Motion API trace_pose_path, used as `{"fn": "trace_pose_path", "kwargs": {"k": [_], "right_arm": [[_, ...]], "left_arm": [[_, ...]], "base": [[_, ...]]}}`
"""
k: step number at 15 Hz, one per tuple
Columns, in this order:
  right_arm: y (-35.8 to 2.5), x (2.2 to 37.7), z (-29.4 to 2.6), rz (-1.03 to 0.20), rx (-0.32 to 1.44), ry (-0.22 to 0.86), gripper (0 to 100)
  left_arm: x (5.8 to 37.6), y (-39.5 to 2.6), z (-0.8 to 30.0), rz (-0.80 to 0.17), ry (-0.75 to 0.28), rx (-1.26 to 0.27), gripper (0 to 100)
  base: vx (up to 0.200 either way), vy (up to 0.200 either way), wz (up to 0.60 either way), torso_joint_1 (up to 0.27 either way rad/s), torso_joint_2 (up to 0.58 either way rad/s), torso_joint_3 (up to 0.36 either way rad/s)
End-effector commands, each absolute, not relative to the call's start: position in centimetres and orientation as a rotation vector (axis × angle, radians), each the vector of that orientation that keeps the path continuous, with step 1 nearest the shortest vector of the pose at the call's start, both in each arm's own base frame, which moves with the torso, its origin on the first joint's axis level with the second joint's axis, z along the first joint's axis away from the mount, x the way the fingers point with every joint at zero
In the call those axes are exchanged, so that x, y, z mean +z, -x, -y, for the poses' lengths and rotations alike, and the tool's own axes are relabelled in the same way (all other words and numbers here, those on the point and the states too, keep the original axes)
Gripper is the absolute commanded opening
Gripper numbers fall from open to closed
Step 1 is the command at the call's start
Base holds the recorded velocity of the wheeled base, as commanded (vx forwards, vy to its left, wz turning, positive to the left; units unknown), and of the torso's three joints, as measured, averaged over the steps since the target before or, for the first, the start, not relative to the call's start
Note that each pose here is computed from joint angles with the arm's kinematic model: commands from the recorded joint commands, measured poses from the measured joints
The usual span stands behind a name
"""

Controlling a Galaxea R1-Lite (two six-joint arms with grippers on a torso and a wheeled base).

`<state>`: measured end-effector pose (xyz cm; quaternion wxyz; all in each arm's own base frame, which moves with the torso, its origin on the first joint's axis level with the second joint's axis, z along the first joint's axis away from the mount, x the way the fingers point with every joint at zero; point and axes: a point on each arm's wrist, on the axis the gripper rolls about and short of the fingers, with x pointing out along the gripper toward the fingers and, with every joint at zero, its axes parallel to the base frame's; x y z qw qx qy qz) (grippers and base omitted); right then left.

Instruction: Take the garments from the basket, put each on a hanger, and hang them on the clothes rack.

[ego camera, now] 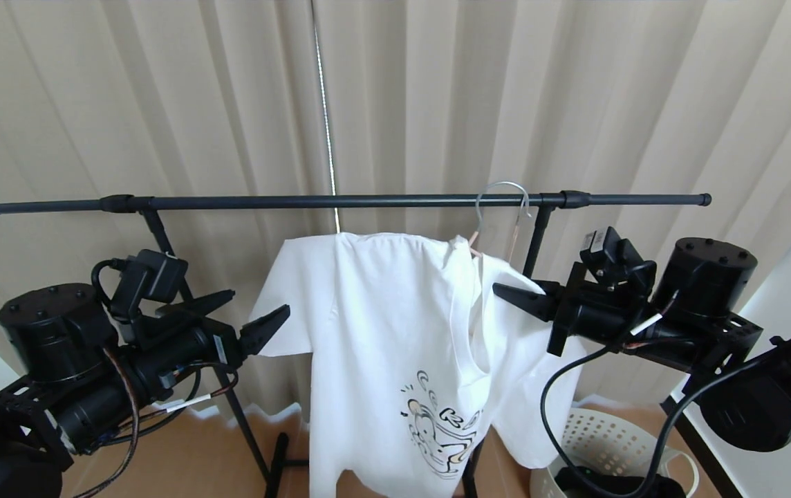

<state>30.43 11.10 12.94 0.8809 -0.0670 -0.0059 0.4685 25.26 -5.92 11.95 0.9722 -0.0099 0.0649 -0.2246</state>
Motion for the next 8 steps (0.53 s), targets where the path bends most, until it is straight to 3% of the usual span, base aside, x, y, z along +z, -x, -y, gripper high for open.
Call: {"fn": "trace_pose_path", "kwargs": {"k": [1,8], "right_arm": [[-29.9,13.4,-11.0,0.025,0.985,0.142,0],[-29.2,13.4,-11.3,0.020,1.006,0.140,0]], "left_arm": [[11.4,-26.1,5.6,-0.150,0.025,-0.432,100],[10.7,-27.3,5.0,-0.170,0.068,-0.399,100]], "base": [[0.000,0.000,0.00,0.000,0.00,0.000],[0.000,0.000,0.00,0.000,0.00,0.000]]}}
